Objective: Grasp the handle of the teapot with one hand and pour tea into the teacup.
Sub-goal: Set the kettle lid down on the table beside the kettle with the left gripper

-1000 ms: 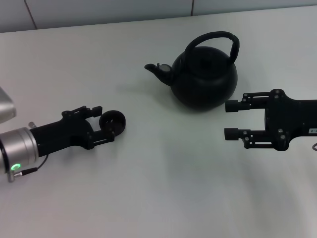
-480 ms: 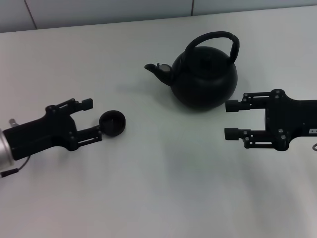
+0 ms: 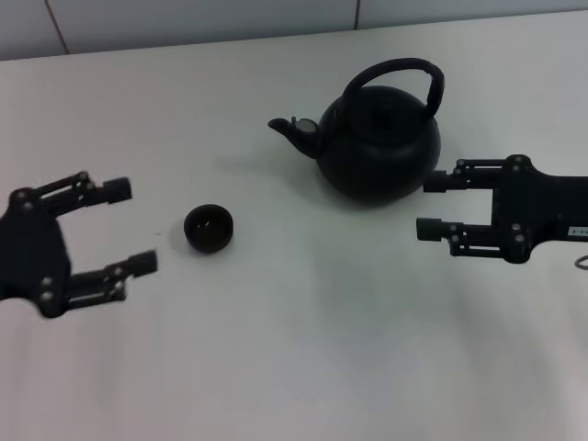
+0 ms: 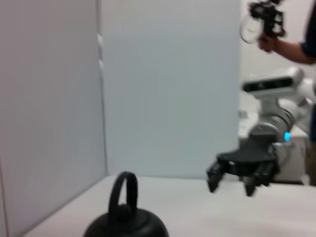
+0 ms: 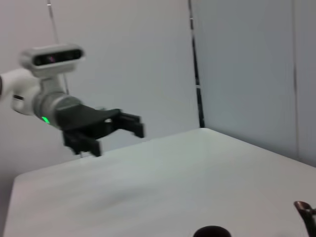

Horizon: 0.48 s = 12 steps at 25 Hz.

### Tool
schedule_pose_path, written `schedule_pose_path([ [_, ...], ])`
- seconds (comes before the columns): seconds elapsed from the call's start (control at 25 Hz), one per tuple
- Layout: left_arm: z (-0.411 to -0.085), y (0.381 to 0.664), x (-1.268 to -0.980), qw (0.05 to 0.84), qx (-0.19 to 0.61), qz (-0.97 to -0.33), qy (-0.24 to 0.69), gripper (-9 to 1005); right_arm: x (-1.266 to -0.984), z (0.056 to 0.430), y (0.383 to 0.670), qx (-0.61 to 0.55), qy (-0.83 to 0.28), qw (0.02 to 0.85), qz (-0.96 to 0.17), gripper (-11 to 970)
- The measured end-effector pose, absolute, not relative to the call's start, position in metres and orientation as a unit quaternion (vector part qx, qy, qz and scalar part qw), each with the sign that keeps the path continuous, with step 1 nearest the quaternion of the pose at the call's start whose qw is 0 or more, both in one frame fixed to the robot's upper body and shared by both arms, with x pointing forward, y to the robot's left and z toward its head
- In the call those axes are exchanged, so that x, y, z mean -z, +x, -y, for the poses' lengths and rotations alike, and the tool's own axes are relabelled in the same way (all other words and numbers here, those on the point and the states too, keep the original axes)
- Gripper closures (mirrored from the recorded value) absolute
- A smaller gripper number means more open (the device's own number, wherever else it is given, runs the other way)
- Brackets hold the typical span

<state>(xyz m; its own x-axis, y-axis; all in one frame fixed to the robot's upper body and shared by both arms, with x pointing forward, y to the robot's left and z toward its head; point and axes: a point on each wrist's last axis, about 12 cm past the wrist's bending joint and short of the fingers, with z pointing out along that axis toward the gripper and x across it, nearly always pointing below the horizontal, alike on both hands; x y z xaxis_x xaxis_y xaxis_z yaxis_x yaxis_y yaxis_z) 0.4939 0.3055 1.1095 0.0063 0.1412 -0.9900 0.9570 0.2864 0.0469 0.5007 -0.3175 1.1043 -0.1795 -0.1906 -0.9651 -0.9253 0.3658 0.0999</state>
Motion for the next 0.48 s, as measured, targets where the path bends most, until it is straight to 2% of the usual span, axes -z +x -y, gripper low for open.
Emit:
schedule_pose_path([
  [0.04,-0.312,0.492,-1.119,0.516,0.372,-0.605,0.479,197,-1.103,0.318,0.501,-0.376,-0.412,0.487,-0.672,338],
  [0.24,-0.320,0.494,-1.132,0.471,0.350,-0.648,0.486,199,-1.101,0.321,0.503,-0.365,-0.399,0.495,-0.680,338],
  [0.48,-0.321,0.499,-1.128,0.466,0.334,-0.667,0.476,199,-1.098,0.338,0.504,-0.335,-0.336,0.537,-0.698,338],
])
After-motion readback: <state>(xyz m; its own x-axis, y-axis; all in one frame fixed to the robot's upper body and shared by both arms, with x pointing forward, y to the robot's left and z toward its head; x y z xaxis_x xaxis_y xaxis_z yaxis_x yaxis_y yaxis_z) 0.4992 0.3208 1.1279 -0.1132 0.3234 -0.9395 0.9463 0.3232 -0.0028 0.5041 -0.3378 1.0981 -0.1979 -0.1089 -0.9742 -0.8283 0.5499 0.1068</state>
